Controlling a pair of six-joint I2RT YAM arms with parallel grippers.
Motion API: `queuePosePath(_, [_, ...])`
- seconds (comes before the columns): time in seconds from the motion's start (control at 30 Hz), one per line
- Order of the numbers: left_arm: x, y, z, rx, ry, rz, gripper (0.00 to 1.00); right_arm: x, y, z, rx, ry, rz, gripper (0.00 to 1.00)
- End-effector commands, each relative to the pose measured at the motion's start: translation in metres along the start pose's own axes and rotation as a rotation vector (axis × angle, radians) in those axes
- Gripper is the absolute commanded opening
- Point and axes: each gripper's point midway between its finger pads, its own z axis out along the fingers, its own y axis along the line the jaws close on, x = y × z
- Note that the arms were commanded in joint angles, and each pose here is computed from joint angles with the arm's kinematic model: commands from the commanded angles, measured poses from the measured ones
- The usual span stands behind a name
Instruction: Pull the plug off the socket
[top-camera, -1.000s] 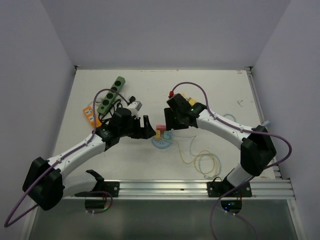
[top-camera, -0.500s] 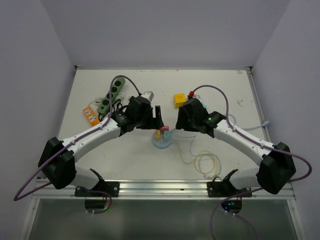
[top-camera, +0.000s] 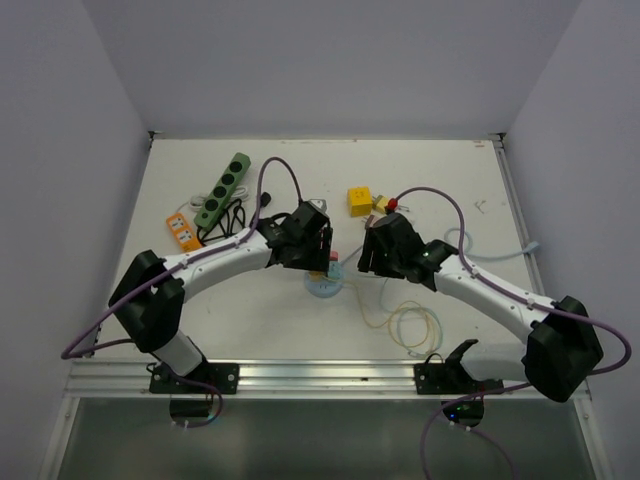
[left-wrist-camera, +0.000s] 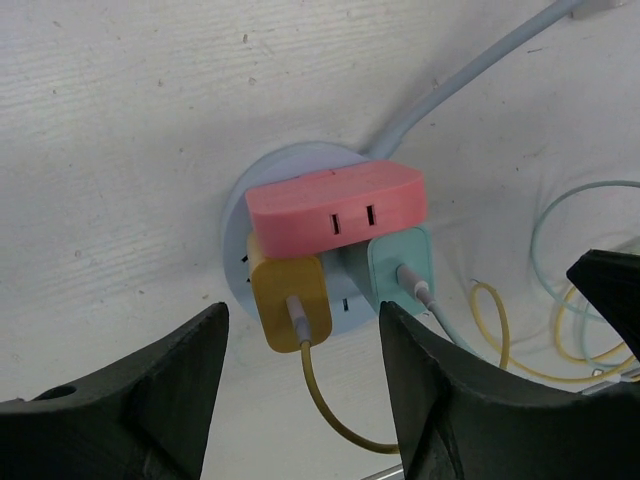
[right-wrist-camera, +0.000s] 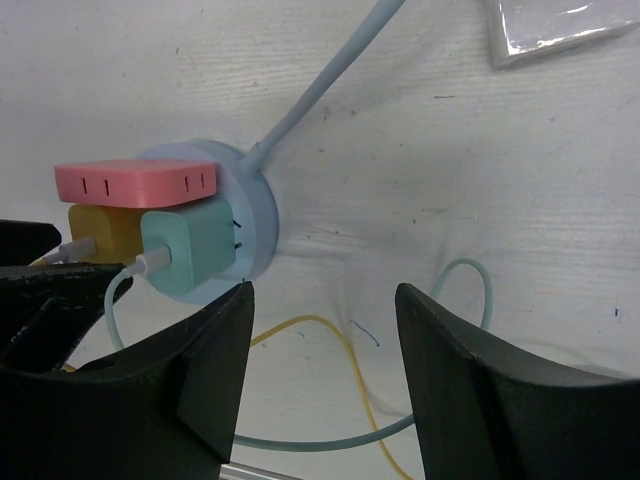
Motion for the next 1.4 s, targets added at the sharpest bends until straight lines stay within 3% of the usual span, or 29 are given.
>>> queuePosePath(0.0, [-0.012,-0.002,-0.001,-0.030,-0.029,0.001,0.65,-0.015,0.009,-0.007,-0.048,-0.073,0.041,0.63])
queuePosePath(0.13, [-0.009,0.002,0.009,-0.051,-0.016,0.007,0.58,-0.008,0.007,-0.004,-0.055,-0.055,0.036,0.63])
queuePosePath(0.5, [0.001,-0.003,0.026,-0.050,0.029,0.026,0.53,-0.008,0.011,-0.003,-0.092,-0.072,0.042,0.63])
queuePosePath(0.9, [-0.029,-0.011,0.004,-0.016,-0.098,0.035,0.00,-0.020,0.018,-0.005,-0.174,-0.117,0.066,0.69])
queuePosePath(1.07, [-0.054,-0.010,-0.017,0.021,-0.212,0.015,0.00,-0.036,0.018,-0.020,-0.211,-0.177,0.063,0.69])
queuePosePath(1.37, [-0.088,-0.012,-0.046,0.093,-0.391,-0.027,0.00,-0.079,0.028,-0.085,-0.326,-0.401,0.032,0.69])
